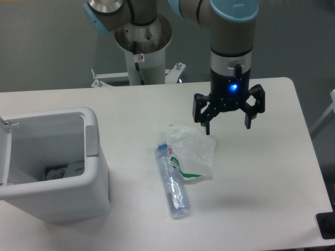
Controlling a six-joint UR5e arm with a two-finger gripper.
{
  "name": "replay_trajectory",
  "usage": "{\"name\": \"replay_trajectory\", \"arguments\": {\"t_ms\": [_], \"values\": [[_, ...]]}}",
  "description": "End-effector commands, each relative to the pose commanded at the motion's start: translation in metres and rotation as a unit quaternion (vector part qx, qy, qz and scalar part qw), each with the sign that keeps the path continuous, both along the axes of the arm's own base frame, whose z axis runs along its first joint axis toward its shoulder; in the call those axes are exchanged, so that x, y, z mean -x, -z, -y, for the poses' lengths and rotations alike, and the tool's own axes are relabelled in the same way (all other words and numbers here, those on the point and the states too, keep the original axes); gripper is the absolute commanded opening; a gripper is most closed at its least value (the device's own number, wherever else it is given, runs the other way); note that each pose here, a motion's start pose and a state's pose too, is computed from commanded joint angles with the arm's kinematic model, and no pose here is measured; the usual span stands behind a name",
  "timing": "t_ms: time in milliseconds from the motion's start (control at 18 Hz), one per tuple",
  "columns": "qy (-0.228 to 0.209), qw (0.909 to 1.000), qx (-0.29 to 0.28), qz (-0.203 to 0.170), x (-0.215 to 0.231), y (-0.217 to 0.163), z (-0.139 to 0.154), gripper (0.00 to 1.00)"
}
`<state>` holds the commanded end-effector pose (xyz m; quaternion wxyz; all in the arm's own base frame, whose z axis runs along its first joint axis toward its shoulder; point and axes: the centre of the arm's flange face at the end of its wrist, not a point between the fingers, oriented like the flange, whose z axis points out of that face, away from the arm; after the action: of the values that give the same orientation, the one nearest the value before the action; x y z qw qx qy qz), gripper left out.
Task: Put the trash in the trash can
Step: 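Lower the open gripper toward the clear plastic water bottle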
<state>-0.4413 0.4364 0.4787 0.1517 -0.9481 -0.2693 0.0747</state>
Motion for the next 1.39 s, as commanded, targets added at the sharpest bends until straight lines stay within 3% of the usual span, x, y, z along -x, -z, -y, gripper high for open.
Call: {"name": "replay_trajectory", "arguments": {"t_ms": [500,778,1167,1389], "values": [[-0.003,1.0000,0.003,0.004,0.014,0.024,-0.007,1.00],[-0.083,0.9955,-0.002,0.045,0.034,0.083,-0.027,1.00],[-0.078,0.9928,0.013,0.090,0.013,0.139,-0.074,1.00],[-0.045,0.9942,0.020,0.095,-0.011,0.176,-0.111,1.00]]}}
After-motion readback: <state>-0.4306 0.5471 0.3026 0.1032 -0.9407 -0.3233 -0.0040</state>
